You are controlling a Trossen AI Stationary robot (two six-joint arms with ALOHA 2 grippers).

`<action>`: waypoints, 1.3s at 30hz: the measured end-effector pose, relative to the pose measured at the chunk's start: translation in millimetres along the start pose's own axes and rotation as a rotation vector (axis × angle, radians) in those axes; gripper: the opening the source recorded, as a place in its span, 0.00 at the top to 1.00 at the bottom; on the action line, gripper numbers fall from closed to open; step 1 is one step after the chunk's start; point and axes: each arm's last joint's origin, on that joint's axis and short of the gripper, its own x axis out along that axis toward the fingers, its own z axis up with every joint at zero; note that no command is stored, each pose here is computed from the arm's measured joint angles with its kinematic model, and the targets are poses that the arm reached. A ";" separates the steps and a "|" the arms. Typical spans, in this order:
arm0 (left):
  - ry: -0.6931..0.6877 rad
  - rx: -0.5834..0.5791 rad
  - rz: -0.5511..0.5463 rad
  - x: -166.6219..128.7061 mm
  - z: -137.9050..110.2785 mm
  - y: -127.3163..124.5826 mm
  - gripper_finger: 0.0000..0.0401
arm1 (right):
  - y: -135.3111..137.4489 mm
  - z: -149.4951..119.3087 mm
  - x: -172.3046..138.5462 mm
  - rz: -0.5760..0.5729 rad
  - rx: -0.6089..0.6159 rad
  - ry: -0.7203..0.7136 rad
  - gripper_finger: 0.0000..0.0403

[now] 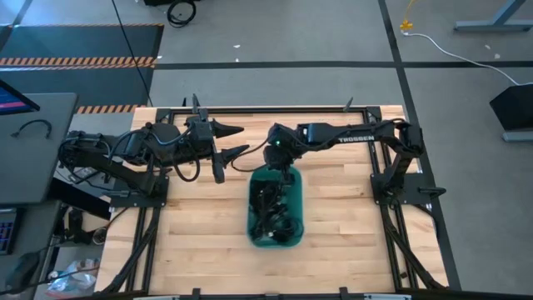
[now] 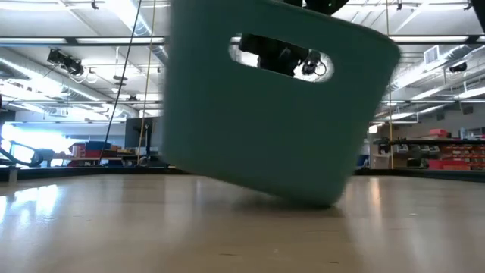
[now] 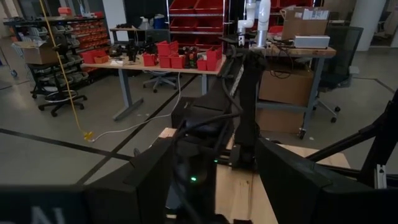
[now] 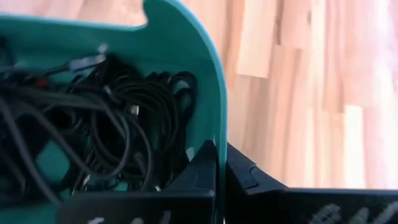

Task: Pick and place USB-C Cables
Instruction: Adjust the green bin

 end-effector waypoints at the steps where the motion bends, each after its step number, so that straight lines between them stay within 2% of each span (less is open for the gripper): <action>1: 0.000 0.000 0.000 0.0 0.0 0.0 0.42 | 2.4 0.5 0.8 0.004 0.004 0.001 0.99; 9: -0.006 -0.004 0.000 -0.1 0.7 0.0 0.42 | -3.6 -8.9 13.7 -0.067 0.034 0.100 0.99; 14: -0.011 -0.012 0.000 -0.2 1.2 0.2 0.42 | -17.6 -13.6 24.2 -0.055 0.047 0.097 0.99; 20: -0.012 -0.015 0.000 -0.2 1.4 0.1 0.42 | -21.0 -11.4 24.5 -0.053 0.012 0.068 0.99; 28: -0.005 -0.010 0.010 0.8 0.7 2.4 0.42 | -23.2 19.9 -6.1 -0.142 -0.034 -0.011 0.80; 33: -0.005 -0.005 0.015 1.3 0.7 3.5 0.42 | -26.1 35.0 -19.9 -0.161 -0.060 -0.058 0.75; 39: 0.020 0.008 0.016 1.3 -1.9 3.6 0.42 | -22.9 37.6 -48.1 -0.191 0.004 0.120 0.75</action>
